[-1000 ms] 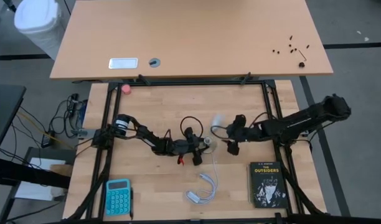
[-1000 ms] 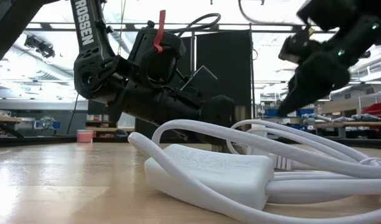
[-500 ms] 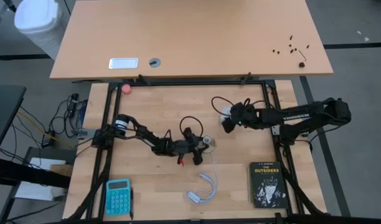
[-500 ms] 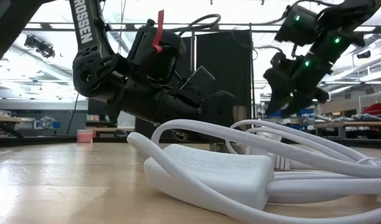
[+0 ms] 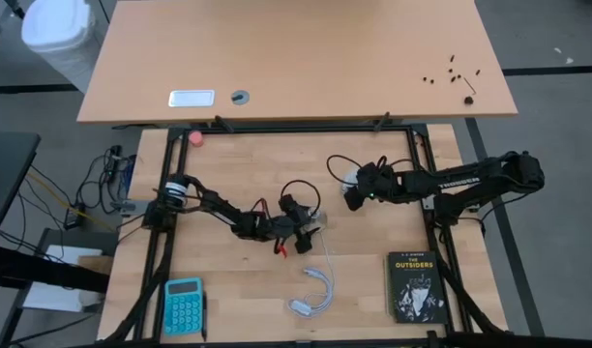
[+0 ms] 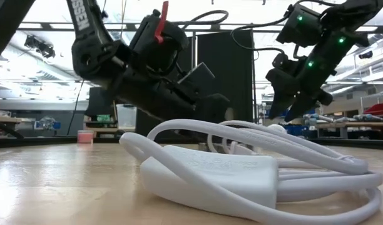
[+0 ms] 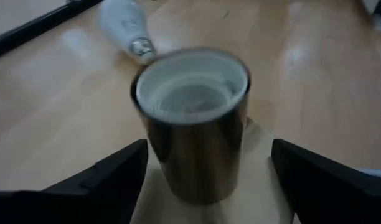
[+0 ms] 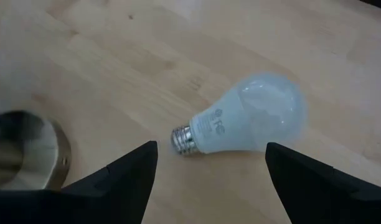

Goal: Screw lightbulb
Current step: Insert the white lightbulb into the silver lamp

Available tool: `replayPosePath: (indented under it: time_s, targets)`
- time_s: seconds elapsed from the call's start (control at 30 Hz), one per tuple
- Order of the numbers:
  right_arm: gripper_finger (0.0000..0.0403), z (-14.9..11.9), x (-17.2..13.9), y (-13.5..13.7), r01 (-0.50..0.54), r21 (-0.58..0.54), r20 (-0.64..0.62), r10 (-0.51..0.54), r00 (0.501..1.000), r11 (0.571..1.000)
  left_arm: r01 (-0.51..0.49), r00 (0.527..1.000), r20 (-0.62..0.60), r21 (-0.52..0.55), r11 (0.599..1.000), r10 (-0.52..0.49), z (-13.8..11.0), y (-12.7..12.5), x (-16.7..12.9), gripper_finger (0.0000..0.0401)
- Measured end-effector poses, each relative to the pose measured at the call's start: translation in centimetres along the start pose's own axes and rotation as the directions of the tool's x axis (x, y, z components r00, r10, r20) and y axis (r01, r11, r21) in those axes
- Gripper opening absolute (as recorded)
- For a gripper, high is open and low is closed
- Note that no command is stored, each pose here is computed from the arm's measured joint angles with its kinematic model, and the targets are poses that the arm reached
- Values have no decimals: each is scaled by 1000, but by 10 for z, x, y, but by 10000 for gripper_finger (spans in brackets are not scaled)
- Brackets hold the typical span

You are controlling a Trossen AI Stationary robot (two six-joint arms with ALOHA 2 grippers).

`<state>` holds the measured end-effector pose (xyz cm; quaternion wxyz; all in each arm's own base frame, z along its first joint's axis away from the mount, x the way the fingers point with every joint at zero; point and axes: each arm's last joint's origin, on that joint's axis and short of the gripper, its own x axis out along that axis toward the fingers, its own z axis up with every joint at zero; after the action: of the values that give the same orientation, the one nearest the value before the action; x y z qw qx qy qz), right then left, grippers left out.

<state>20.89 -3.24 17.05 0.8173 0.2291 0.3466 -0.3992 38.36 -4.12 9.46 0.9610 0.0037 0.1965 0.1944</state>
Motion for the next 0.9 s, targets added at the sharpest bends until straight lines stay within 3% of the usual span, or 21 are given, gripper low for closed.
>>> replayPosePath:
  time_s: [0.33,0.57,0.73,0.9]
  targets:
    - [309,0,-12,3,-11,8,67,11,998,1000,-20,997,-75,39,999,23,40,13,-24,351]
    - [309,-3,-35,3,20,-7,194,-18,981,1000,-54,980,-182,116,992,74,92,18,-13,351]
    - [309,-5,-40,-1,53,0,217,-52,975,999,-59,989,-131,56,997,66,130,36,3,351]
    - [309,-13,-38,-5,90,6,252,-88,964,996,-91,983,-169,-81,993,76,135,64,14,351]
